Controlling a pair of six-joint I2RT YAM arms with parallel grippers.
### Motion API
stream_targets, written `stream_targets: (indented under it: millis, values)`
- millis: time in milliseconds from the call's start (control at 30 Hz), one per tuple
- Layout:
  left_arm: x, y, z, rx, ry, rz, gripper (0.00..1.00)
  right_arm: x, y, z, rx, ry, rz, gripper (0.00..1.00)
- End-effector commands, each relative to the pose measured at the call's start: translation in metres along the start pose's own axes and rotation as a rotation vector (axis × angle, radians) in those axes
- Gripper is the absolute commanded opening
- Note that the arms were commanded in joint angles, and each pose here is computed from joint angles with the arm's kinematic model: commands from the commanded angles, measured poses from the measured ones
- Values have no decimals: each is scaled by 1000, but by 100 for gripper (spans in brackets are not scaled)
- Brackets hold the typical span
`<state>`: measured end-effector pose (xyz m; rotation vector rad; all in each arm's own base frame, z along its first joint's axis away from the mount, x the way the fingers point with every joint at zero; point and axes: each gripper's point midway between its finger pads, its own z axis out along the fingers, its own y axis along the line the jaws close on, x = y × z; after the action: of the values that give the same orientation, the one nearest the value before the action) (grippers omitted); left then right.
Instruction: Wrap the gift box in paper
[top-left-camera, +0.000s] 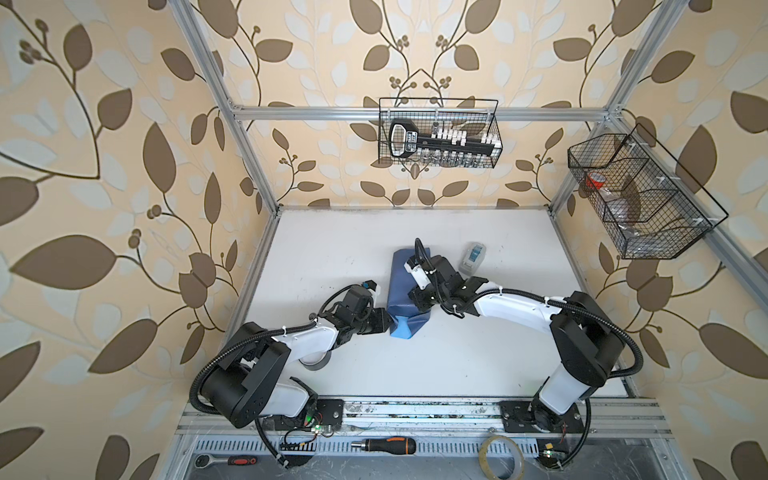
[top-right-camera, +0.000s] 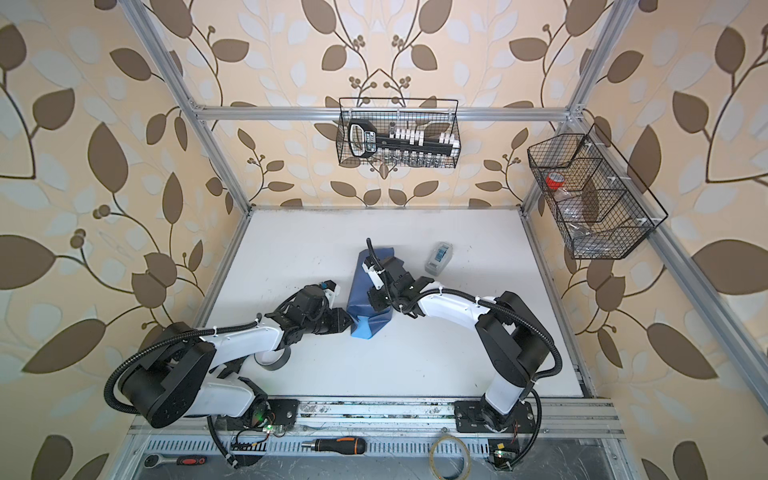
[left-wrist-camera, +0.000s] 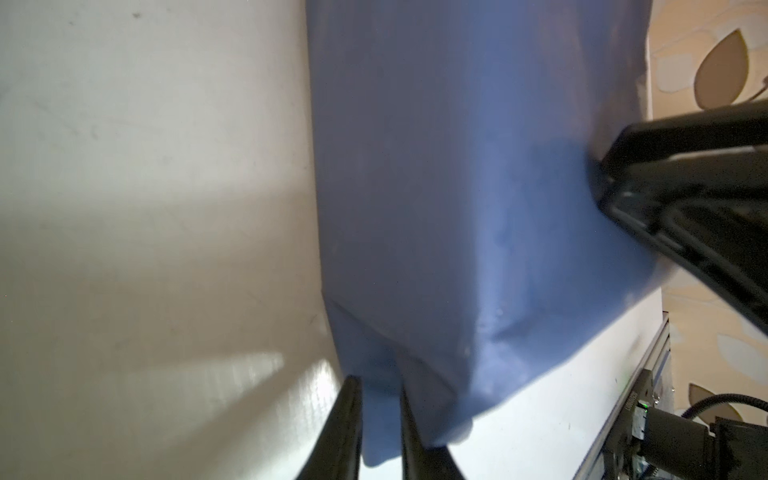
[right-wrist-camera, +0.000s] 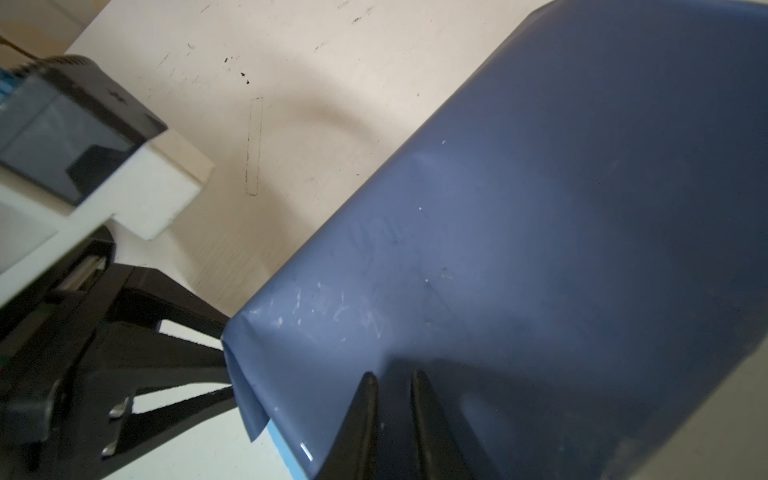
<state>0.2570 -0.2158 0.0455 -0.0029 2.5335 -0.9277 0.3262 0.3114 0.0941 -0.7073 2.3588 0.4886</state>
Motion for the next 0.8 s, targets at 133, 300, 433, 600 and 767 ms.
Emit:
stream_targets:
  millis: [133, 300, 433, 600, 767]
  values:
    - [-14, -19, 4, 68, -54, 3, 18, 33, -5, 13, 2, 94, 6, 16]
    - [-17, -24, 7, 81, -70, -4, 16, 34, -5, 13, 3, 98, 5, 16]
    - [-20, -25, 9, 88, -87, -8, 15, 36, -5, 14, 2, 101, 5, 15]
    - [-23, -29, 10, 95, -108, -13, 15, 40, -5, 14, 4, 107, 7, 14]
    - [-20, -25, 18, 83, -106, -20, 15, 42, -6, 15, 4, 112, 9, 13]
